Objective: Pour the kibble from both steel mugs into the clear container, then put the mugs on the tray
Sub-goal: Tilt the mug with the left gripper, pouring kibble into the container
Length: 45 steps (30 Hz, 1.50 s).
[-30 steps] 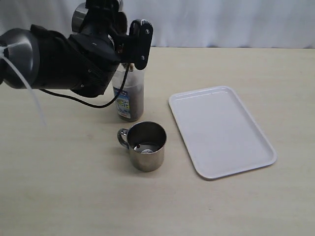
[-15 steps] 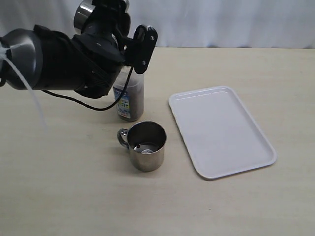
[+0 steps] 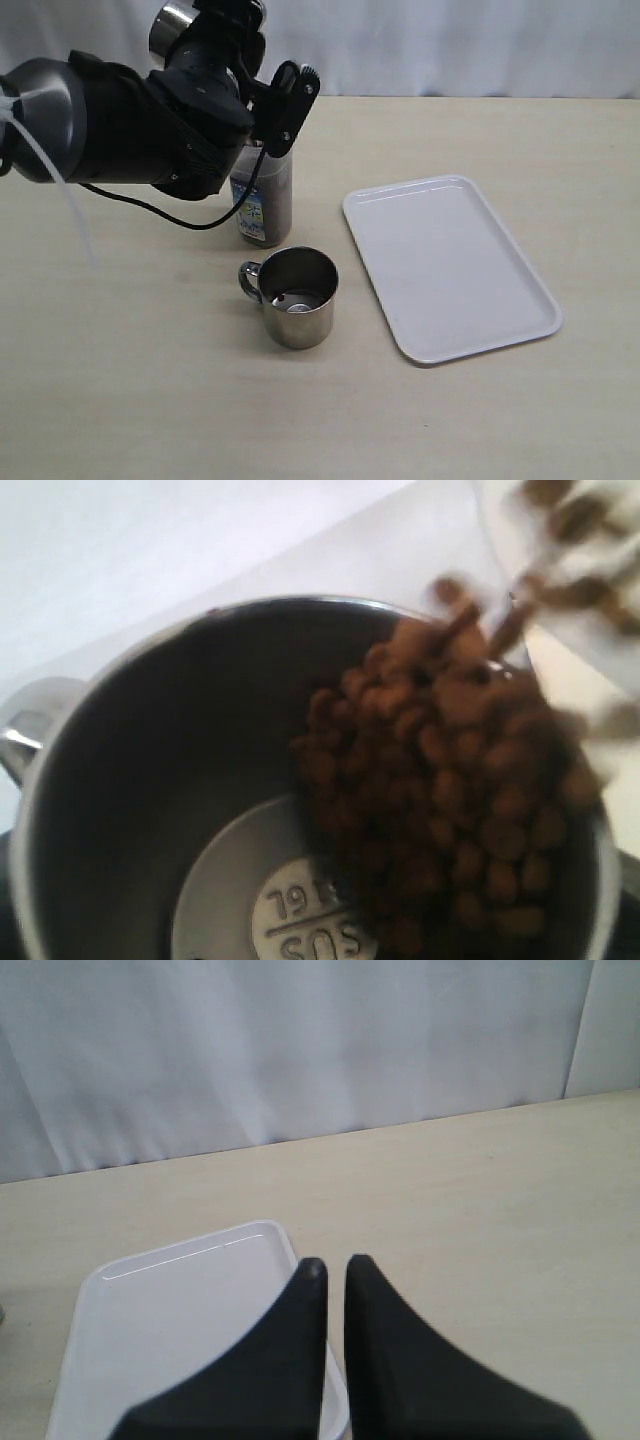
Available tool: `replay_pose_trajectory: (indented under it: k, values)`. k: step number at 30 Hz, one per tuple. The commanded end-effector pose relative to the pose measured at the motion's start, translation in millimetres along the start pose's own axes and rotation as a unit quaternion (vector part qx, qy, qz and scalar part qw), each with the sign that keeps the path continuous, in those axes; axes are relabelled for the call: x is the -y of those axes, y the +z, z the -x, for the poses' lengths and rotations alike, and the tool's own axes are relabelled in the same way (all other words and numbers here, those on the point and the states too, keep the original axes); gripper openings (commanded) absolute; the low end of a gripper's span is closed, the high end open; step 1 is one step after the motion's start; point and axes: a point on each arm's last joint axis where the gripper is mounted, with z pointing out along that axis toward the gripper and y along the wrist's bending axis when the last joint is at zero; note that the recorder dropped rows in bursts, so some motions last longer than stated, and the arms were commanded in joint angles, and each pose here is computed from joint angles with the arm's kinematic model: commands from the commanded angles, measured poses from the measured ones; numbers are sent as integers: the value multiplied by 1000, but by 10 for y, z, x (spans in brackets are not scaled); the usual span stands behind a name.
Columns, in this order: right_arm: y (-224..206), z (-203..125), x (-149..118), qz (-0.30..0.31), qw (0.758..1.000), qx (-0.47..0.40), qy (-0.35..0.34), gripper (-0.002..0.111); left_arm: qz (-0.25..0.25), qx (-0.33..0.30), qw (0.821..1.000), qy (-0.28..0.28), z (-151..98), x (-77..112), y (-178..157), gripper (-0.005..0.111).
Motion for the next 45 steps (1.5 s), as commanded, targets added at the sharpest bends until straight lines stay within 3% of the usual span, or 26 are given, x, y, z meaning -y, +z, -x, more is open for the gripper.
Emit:
replay_pose_trajectory:
  k: [1,4,11,17,28,39,45]
  values:
    - [-1,-2,-2,2,1000,2,-1,5,15,-16,1000,9,-40,-71,-26,0]
    - [-1,-2,-2,2,1000,2,-1,5,21,-15,999,46,10,-95,-84,0]
    - [-1,-2,-2,2,1000,2,-1,5,32,-12,997,76,54,-172,-141,0]
    - [-1,-2,-2,2,1000,2,-1,5,30,-21,987,158,43,-172,-141,0]
    - [-1,-2,-2,2,1000,2,-1,5,29,-21,981,191,44,-172,-141,0]
    - [-1,-2,-2,2,1000,2,-1,5,29,-36,960,275,57,-186,-188,0]
    - [-1,-2,-2,2,1000,2,-1,5,41,-45,959,278,113,-262,-293,0]
